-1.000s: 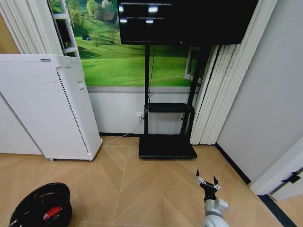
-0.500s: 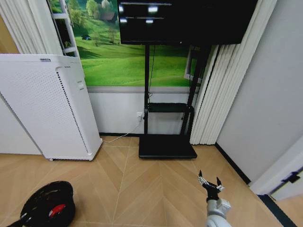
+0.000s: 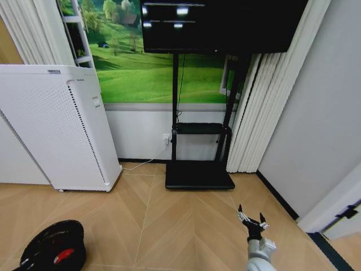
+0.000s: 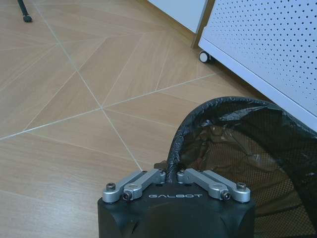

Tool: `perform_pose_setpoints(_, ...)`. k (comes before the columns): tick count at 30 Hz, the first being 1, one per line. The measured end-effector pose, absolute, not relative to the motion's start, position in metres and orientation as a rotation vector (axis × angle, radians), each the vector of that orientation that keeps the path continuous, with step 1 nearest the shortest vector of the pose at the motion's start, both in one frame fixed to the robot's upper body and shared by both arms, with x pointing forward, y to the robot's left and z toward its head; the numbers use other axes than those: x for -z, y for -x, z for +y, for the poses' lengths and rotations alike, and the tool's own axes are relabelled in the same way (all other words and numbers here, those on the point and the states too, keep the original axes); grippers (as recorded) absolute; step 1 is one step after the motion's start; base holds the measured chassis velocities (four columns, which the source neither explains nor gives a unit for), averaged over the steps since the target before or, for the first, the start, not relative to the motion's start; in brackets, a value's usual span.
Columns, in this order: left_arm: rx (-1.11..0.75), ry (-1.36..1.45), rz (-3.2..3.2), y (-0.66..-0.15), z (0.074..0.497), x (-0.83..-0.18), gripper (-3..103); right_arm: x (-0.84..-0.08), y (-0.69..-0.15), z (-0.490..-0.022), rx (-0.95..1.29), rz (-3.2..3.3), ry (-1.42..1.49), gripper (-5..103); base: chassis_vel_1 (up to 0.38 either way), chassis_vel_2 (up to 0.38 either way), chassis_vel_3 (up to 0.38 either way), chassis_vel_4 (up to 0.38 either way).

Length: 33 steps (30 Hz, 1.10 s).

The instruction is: Pick up the trash bin and place the garbage on the floor into it.

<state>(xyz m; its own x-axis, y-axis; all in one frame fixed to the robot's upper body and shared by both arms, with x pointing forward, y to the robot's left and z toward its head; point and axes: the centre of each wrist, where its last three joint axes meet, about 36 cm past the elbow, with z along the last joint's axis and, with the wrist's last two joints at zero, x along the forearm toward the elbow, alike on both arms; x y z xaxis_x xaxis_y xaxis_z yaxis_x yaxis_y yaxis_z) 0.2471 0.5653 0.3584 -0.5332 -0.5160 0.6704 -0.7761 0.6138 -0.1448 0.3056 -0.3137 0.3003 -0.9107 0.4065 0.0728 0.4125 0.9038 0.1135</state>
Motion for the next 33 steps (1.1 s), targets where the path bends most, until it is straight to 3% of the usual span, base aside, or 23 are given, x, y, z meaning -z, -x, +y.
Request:
perform_pose_setpoints(12, -0.542, -0.962, -2.257, -0.245, 0.561, -0.354, 2, -0.300, -0.307, -0.314, 0.197, -3.022, 0.652, 100, 0.000, 0.000, 0.000, 0.000)
perform_pose_setpoints(19, -0.418, -0.986, -2.270, -0.233, 0.565, -0.357, 34, -0.298, -0.315, -0.310, 0.204, -3.024, 0.637, 100, 0.000, 0.000, 0.000, 0.000)
perform_pose_setpoints(22, -0.412, -0.992, -2.272, -0.232, 0.566, -0.358, 34, -0.297, -0.315, -0.309, 0.206, -3.023, 0.637, 100, 0.000, 0.000, 0.000, 0.000)
perform_pose_setpoints(23, -0.404, -1.000, -2.276, -0.231, 0.568, -0.361, 45, -0.296, -0.315, -0.309, 0.209, -3.021, 0.638, 100, 0.000, 0.000, 0.000, 0.000)
perform_pose_setpoints(25, -0.377, -1.014, -2.294, -0.228, 0.570, -0.371, 56, -0.295, -0.314, -0.310, 0.209, -3.016, 0.645, 100, 0.000, 0.000, 0.000, 0.000)
perform_pose_setpoints(27, -0.369, -1.017, -2.298, -0.227, 0.570, -0.372, 56, -0.294, -0.314, -0.311, 0.209, -3.016, 0.646, 100, 0.000, 0.000, 0.000, 0.000)
perform_pose_setpoints(28, -0.302, -1.033, -2.330, -0.220, 0.572, -0.383, 66, -0.291, -0.314, -0.314, 0.213, -3.018, 0.651, 100, 0.000, 0.000, 0.000, 0.000)
perform_pose_setpoints(30, -0.285, -1.032, -2.339, -0.216, 0.572, -0.388, 66, -0.291, -0.314, -0.314, 0.215, -3.018, 0.652, 100, 0.000, 0.000, 0.000, 0.000)
perform_pose_setpoints(33, -0.234, -0.974, -2.423, -0.202, 0.565, -0.418, 82, -0.286, -0.318, -0.318, 0.218, -3.016, 0.653, 100, 0.000, 0.000, 0.000, 0.000)
